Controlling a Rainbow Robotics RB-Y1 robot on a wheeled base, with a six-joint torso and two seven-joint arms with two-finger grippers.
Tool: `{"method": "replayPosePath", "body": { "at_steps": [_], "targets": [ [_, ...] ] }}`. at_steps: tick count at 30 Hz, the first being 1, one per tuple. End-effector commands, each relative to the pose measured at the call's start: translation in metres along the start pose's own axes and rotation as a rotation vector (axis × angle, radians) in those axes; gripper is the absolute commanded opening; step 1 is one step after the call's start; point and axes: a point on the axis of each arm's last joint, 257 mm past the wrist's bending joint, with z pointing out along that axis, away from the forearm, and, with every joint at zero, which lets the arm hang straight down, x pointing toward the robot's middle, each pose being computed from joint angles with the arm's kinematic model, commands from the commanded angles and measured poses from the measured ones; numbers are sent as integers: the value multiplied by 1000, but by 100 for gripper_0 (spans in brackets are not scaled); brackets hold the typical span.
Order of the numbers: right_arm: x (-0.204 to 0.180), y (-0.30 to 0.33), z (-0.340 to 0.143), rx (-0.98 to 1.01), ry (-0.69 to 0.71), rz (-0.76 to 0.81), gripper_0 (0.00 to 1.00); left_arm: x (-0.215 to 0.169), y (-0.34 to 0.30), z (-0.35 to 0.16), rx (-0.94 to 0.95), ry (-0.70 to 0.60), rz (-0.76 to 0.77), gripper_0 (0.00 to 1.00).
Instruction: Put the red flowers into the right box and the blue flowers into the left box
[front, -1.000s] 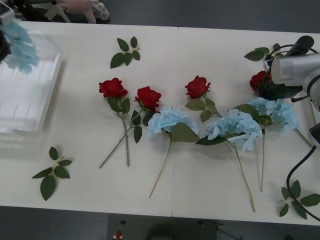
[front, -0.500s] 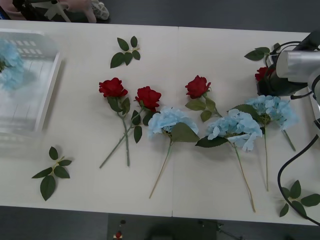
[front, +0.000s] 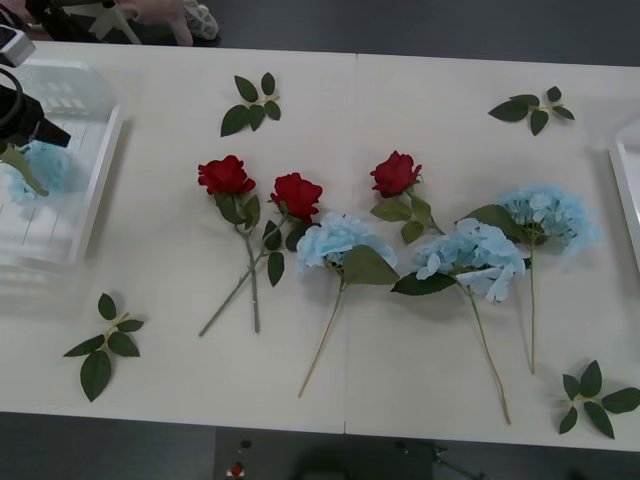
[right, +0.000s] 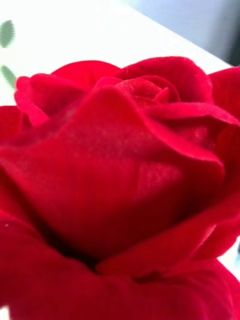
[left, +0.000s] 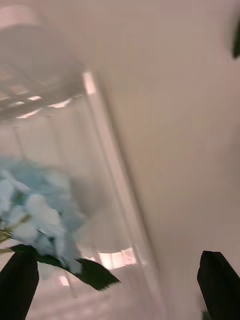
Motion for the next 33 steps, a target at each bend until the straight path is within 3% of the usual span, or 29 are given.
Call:
{"method": "replayPosePath", "body": {
  "at_steps": [1, 4, 9, 18, 19, 21, 24, 28, 33],
  "targets": [
    [23, -70, 1, 88, -28, 37, 0, -13, -68, -28, 296, 12, -298, 100],
    [44, -85, 25, 134, -52, 37, 0, -6, -113, -15, 386, 91, -408, 100],
    [62, -95, 65, 222, -164, 12, 0, 14, -161, 29, 306, 172, -427, 100],
    [86, -81, 91, 244, -173, 19, 0, 18, -227, 103, 206, 158, -512, 100],
    [87, -80, 91, 244, -172, 16, 15, 15, -234, 108, 204, 148, -516, 100],
    [89, -77, 93, 234, -161, 18, 58, 9, -243, 120, 180, 125, -530, 100],
    [92, -70, 93, 208, -140, 34, 79, 4, -246, 135, 146, 102, -546, 100],
    [92, -56, 89, 139, -112, 45, 93, 7, -254, 159, 106, 100, -525, 100],
    [98, -6, 64, -75, -36, 77, 94, 1, -251, 176, 36, 63, -478, 100]
  ]
}}
